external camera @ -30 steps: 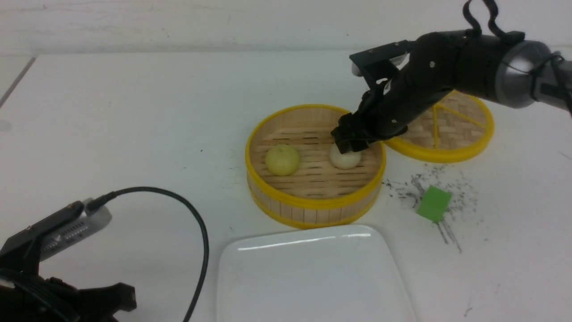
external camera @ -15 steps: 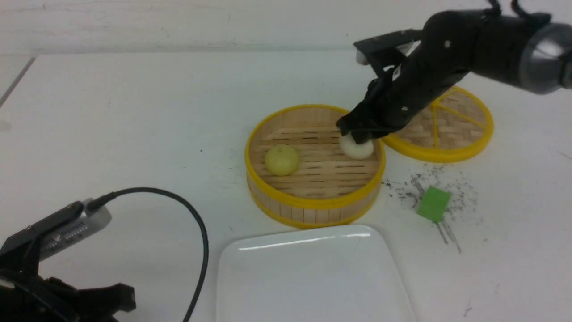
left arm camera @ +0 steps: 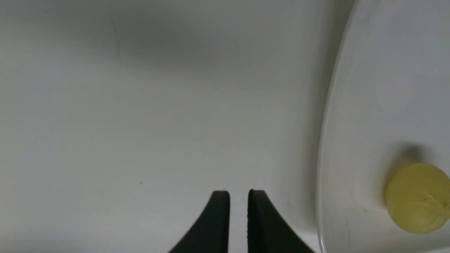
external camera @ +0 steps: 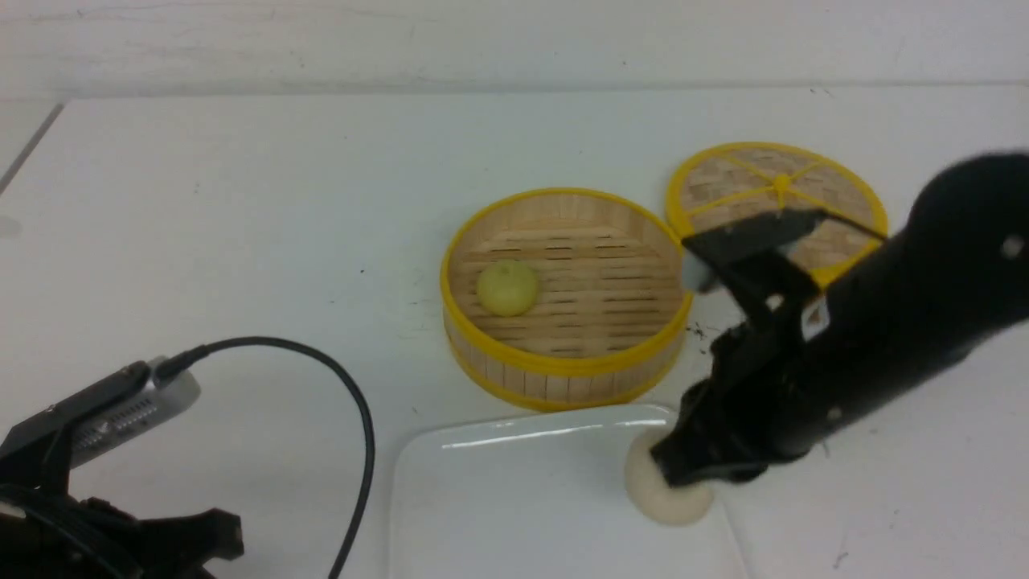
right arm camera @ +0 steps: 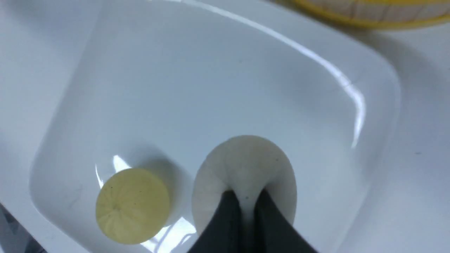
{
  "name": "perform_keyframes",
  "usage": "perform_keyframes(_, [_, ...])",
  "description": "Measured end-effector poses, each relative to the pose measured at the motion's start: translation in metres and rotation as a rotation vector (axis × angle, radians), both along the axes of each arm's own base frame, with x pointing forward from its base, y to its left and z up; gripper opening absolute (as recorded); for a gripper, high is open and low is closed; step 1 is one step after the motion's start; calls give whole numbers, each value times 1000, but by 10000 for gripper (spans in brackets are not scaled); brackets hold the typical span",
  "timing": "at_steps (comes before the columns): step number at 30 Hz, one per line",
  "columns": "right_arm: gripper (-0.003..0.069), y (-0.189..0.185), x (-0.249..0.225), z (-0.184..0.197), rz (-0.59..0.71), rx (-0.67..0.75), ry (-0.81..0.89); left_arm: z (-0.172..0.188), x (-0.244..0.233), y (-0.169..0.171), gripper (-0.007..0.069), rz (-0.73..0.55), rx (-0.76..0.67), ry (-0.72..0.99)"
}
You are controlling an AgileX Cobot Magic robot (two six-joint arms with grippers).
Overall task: Put the steamed buns into the plate on the white tablecloth.
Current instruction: 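Move the steamed bun from the bamboo steamer onto the white plate with the right gripper, then reach into the bamboo steamer and grasp a bun with the left gripper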
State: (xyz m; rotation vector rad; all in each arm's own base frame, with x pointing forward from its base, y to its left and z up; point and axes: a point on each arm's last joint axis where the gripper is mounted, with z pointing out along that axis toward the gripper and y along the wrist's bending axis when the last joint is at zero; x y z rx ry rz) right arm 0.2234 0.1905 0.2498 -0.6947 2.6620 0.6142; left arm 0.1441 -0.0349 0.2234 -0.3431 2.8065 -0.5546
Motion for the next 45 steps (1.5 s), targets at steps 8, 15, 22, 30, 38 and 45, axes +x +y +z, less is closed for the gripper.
perform_keyframes(8, [129, 20, -9, -58, 14, -53, 1, 0, 1, 0, 119, 6, 3, -15])
perform_keyframes(15, [412, 23, -5, -70, 7, -74, 22, 0, 1, 0, 121, 6, 3, -15])
perform_keyframes(22, [496, 20, -9, -5, 97, -38, -99, 0, 1, 1, 121, 4, 7, -15])
perform_keyframes(30, [294, -26, -45, 96, 153, -80, -340, 0, 1, 2, 127, -9, 32, -17])
perform_keyframes(38, [-3, -94, -98, 132, -34, -140, -437, 1, 2, 3, 124, -13, 41, -22])
perform_keyframes(45, [-15, -138, -137, 90, -122, -161, -476, 32, 32, 3, 1, -27, 62, -17])
